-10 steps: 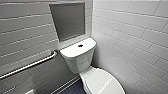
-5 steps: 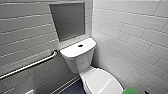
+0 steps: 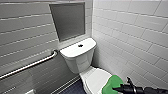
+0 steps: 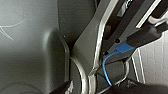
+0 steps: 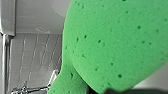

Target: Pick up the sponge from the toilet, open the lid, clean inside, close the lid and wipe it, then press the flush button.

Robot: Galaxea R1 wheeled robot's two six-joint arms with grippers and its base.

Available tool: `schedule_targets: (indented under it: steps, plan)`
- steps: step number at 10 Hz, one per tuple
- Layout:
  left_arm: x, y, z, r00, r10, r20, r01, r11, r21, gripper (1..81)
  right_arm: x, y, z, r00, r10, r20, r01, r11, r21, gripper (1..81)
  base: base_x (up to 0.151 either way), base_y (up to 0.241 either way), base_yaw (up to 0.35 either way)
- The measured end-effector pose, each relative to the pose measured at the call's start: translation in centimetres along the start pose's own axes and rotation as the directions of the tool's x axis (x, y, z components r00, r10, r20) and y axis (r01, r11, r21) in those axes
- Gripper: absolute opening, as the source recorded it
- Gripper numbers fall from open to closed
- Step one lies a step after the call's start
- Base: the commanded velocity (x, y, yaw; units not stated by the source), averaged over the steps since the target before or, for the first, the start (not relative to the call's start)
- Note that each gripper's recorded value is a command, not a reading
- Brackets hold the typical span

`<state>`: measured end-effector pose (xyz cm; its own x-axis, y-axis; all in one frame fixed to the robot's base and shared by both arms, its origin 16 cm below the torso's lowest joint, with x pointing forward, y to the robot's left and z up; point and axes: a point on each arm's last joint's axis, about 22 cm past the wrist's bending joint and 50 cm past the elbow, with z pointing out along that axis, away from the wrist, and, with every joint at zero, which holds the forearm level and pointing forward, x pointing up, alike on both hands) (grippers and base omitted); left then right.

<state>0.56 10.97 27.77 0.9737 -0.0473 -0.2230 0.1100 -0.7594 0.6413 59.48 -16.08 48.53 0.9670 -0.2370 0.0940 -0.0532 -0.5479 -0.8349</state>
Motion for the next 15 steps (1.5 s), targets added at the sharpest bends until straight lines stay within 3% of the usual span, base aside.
schedule_targets:
  steps: [2,4,8,15]
  plan:
    - [0.0,0.0,0.0,1.000,-0.002,0.000,0.002,1.000,-0.001,81.1,2.0,0.2,3.1,0.999,-0.022,0.028,0.023,0.999,-0.030,1.0,0.000,0.000,0.000]
    - [0.0,0.0,0.0,1.000,-0.003,0.000,0.003,1.000,-0.001,81.1,3.5,-1.6,7.7,0.996,-0.053,0.068,0.055,0.998,-0.032,1.0,0.000,0.000,0.000]
    - [0.0,0.1,0.1,1.000,-0.009,0.000,0.009,1.000,-0.002,81.1,6.5,-4.2,15.0,0.989,-0.102,0.103,0.110,0.991,-0.075,1.0,0.000,0.000,0.000]
    - [0.0,0.1,0.1,1.000,-0.010,0.000,0.010,1.000,-0.002,81.1,10.0,-5.6,23.3,0.992,-0.123,0.035,0.127,0.977,-0.173,1.0,0.000,0.000,0.000]
